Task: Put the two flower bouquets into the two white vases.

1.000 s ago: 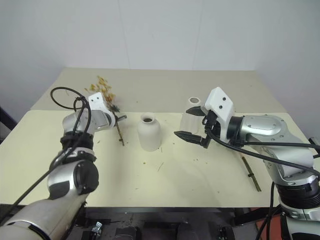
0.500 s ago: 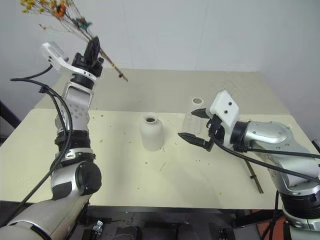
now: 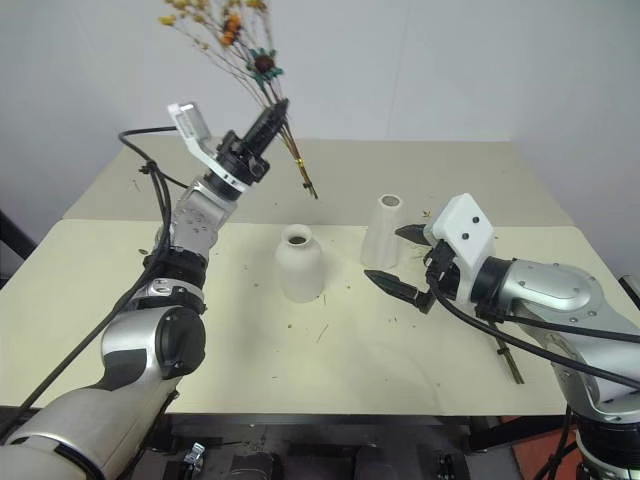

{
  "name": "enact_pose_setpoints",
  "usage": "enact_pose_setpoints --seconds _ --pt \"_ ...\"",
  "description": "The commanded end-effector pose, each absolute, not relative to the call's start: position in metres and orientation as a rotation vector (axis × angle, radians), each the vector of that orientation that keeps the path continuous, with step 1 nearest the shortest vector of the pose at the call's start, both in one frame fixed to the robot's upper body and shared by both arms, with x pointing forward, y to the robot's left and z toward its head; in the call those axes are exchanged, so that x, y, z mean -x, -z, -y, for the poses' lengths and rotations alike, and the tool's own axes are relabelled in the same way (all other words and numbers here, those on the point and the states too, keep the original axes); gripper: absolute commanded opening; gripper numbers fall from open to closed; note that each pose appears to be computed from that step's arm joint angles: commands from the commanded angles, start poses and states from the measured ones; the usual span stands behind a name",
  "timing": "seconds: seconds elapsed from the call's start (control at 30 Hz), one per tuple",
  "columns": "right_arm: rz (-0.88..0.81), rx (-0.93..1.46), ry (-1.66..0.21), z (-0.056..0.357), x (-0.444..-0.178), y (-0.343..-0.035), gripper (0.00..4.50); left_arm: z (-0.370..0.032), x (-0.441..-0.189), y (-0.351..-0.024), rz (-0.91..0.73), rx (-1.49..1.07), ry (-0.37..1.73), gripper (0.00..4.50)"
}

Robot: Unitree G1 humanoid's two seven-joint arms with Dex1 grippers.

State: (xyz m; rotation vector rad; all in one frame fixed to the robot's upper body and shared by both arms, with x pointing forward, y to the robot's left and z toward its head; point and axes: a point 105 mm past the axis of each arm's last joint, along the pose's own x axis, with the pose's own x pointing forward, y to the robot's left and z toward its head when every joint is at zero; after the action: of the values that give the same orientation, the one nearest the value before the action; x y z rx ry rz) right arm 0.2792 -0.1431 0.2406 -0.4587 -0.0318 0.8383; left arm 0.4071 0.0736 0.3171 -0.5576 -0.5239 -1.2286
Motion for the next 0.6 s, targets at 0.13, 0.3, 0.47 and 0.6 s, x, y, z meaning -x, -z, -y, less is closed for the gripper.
enact_pose_setpoints --seconds 0.13,0.3,0.47,0.6 --pt "0.069 0.487 -0.812 0.145 -0.275 -0.250 4.50 -0.066 -0.403 -0.319 0.539 0.426 1.267 0.02" --pt "0.043 0.503 -0.811 0.145 -0.276 -0.244 4.50 -0.074 -0.395 -0.325 0.569 0.430 1.313 0.02" --pt "0.052 0.486 -0.821 0.143 -0.277 -0.244 4.50 -0.082 -0.385 -0.322 0.566 0.376 1.350 0.02" --pt "0.050 0.481 -0.826 0.141 -0.278 -0.241 4.50 -0.084 -0.379 -0.318 0.551 0.349 1.367 0.02"
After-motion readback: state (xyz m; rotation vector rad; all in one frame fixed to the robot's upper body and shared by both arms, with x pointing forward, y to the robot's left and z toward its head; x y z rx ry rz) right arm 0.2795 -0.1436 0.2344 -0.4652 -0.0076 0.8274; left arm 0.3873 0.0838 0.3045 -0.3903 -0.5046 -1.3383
